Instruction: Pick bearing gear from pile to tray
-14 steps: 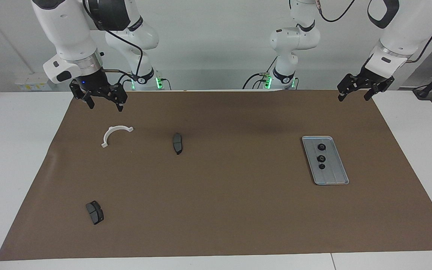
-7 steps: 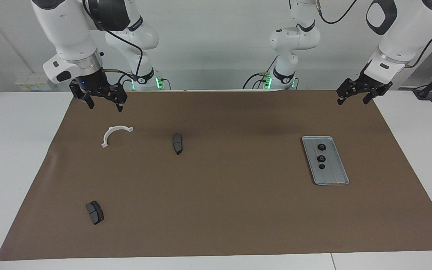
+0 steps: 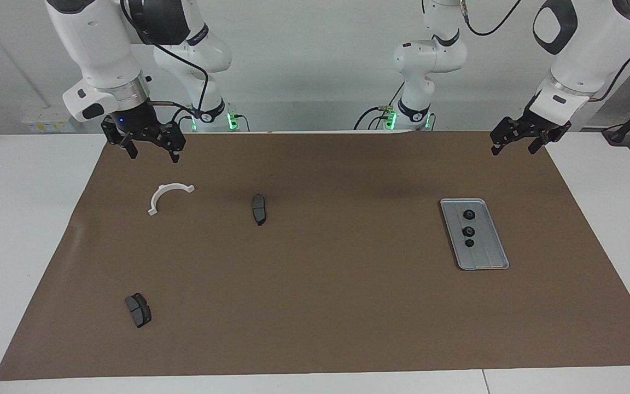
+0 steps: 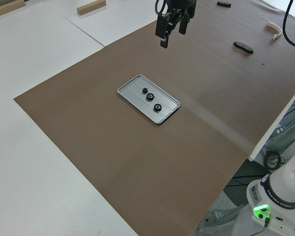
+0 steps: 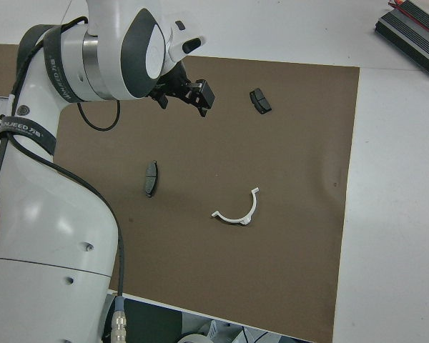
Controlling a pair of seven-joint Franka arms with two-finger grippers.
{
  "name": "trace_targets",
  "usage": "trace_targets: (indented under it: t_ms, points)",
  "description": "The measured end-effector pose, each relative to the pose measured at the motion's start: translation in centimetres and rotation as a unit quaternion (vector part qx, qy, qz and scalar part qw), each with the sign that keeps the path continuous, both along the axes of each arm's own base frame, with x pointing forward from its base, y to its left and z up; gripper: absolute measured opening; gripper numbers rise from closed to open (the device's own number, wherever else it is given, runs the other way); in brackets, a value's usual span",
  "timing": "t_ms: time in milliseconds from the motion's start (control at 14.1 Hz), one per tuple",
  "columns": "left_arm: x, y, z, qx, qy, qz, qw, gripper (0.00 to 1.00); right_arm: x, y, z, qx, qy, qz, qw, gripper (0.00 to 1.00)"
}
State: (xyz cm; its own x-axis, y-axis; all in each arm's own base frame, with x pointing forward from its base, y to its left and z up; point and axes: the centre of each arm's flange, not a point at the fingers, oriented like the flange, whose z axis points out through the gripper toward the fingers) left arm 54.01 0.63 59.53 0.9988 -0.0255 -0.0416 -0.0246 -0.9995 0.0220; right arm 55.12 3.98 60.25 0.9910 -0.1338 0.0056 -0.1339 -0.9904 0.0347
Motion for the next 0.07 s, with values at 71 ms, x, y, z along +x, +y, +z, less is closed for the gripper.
trace_targets:
  t_ms: [71]
  points:
    - [0.0,0.0,0.0,0.0,0.0,0.0,1.0,1.0,0.0,0.0,0.0,0.0,0.0,0.0,1.0,1.0]
